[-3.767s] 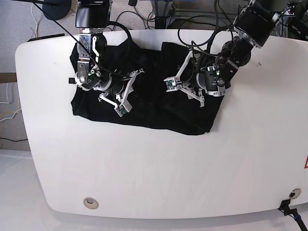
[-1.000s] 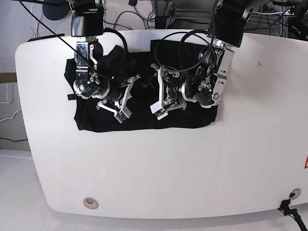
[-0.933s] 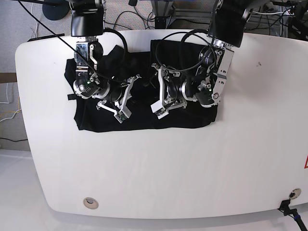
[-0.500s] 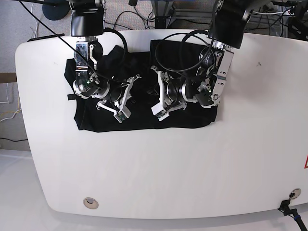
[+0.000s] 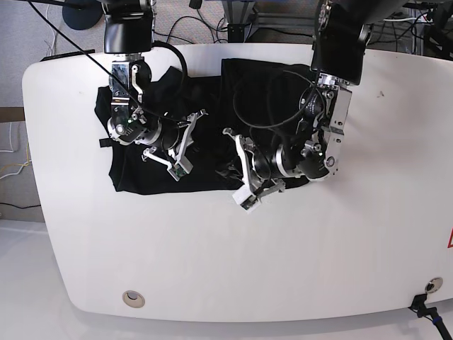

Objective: Fold the T-shirt properly

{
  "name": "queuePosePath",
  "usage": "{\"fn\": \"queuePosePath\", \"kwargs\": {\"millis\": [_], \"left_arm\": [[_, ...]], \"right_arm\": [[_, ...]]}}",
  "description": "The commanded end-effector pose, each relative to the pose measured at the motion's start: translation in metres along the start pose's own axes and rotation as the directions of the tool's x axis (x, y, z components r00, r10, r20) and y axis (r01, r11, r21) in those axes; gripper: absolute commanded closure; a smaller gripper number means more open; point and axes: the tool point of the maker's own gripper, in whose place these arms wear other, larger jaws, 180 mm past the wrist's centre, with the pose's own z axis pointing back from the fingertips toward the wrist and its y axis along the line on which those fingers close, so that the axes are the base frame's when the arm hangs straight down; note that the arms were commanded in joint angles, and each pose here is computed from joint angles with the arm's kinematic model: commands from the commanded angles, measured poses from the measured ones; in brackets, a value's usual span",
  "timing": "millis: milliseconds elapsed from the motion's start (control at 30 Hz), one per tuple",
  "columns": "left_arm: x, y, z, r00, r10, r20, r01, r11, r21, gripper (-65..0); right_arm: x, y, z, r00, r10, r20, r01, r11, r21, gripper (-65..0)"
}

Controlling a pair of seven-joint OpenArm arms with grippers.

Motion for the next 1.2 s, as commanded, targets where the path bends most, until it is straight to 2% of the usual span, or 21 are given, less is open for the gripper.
{"fn": "queuePosePath", "kwargs": {"millis": [0, 67, 100, 133, 267, 367, 500, 767, 800, 867, 1067, 1100, 1167], "left_arm": [[0.022, 0.003, 0.005, 0.999, 0.008, 0.054, -0.009, 1.0, 0.019, -9.0], [0.022, 0.008, 0.005, 0.997, 0.051, 0.055, -0.054, 0.998, 0.041, -29.2], [0.02, 0.01, 0.005, 0.997, 0.07, 0.042, -0.072, 0.996, 0.049, -36.6], [0.015, 0.011, 0.005, 0.996, 0.082, 0.021, -0.083, 0.995, 0.053, -38.8], [0.011, 0.003, -0.001, 0.993, 0.114, -0.014, -0.114, 0.993, 0.042, -38.9], [-0.003, -0.007, -0.017, 0.985, 0.149, -0.085, -0.148, 0.989, 0.018, -38.9], [-0.022, -0.017, -0.031, 0.976, 0.144, -0.161, -0.147, 0.989, -0.008, -38.9], [-0.042, -0.011, -0.036, 0.953, 0.216, -0.211, -0.216, 0.976, 0.023, -38.8], [-0.042, -0.011, -0.036, 0.953, 0.216, -0.211, -0.216, 0.976, 0.023, -38.5], [-0.043, -0.012, -0.036, 0.954, 0.215, -0.211, -0.215, 0.976, 0.023, -32.6], [-0.044, -0.005, -0.032, 0.953, 0.212, -0.215, -0.209, 0.977, 0.037, -2.3], [-0.044, -0.005, -0.032, 0.953, 0.213, -0.214, -0.21, 0.977, 0.038, 0.0], [-0.044, -0.004, -0.032, 0.953, 0.215, -0.212, -0.212, 0.977, 0.039, 0.0]], "right_arm": [[0.001, -0.003, 0.002, 1.0, 0.015, -0.016, -0.016, 1.0, -0.012, 0.0], [0.0, -0.003, 0.002, 1.0, 0.014, -0.017, -0.015, 1.0, -0.012, 0.0], [0.0, -0.003, 0.001, 1.0, 0.016, -0.018, -0.016, 1.0, -0.011, 0.0], [0.0, -0.003, 0.001, 1.0, 0.016, -0.018, -0.016, 1.0, -0.011, 0.0], [0.0, -0.003, 0.001, 1.0, 0.017, -0.018, -0.017, 1.0, -0.01, 0.0], [0.0, -0.003, 0.001, 1.0, 0.017, -0.018, -0.017, 1.0, -0.01, 0.0], [0.0, -0.003, 0.001, 1.0, 0.017, -0.018, -0.017, 1.0, -0.01, 0.0], [0.0, -0.004, 0.002, 1.0, 0.015, -0.018, -0.015, 1.0, -0.013, 0.0], [0.0, -0.004, 0.002, 1.0, 0.015, -0.018, -0.015, 1.0, -0.013, 0.0], [0.0, -0.003, 0.002, 1.0, 0.014, -0.017, -0.015, 1.0, -0.012, 0.0], [0.0, -0.003, 0.002, 1.0, 0.014, -0.017, -0.015, 1.0, -0.012, 0.0], [0.0, -0.003, 0.002, 1.0, 0.014, -0.017, -0.015, 1.0, -0.012, 0.0], [0.0, -0.003, 0.002, 1.0, 0.014, -0.017, -0.015, 1.0, -0.012, 0.0]]}}
